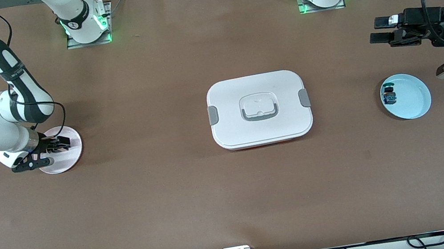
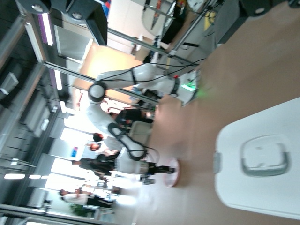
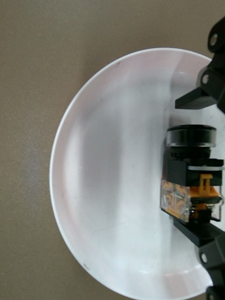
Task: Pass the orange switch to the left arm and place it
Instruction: 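Close the right gripper on the switch while the left gripper moves out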
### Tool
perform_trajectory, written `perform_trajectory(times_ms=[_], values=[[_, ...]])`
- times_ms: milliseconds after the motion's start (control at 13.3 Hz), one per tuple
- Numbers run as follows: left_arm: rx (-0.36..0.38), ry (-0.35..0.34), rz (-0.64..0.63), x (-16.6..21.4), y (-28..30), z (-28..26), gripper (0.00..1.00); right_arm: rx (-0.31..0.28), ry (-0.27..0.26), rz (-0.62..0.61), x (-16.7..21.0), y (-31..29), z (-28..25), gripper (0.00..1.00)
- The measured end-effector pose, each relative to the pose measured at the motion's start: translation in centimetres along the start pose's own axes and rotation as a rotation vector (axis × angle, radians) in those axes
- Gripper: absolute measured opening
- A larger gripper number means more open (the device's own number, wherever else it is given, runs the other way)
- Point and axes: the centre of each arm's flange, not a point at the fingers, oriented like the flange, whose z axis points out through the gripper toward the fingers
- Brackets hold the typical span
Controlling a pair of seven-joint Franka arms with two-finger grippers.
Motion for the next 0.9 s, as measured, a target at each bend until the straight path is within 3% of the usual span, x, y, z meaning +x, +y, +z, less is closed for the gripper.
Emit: perform_trajectory(times_ms=[377, 527, 904], values=[[-0.092, 0.045, 0.061, 2.5, -1.2, 4.3, 1.0, 0.002, -0.008, -0.01, -0.1, -0.1, 0.1, 0.95], [-0.09, 0.038, 0.066, 3.2, -1.3, 6.6, 1.0, 0.006, -0.026, -0.018, -0.2, -0.3, 0.2, 0.73], [-0.09, 0.037, 0.069, 3.3, -1.3, 7.0, 1.0, 0.011, -0.049, -0.046, 0.0, -1.2, -1.2, 0.72]])
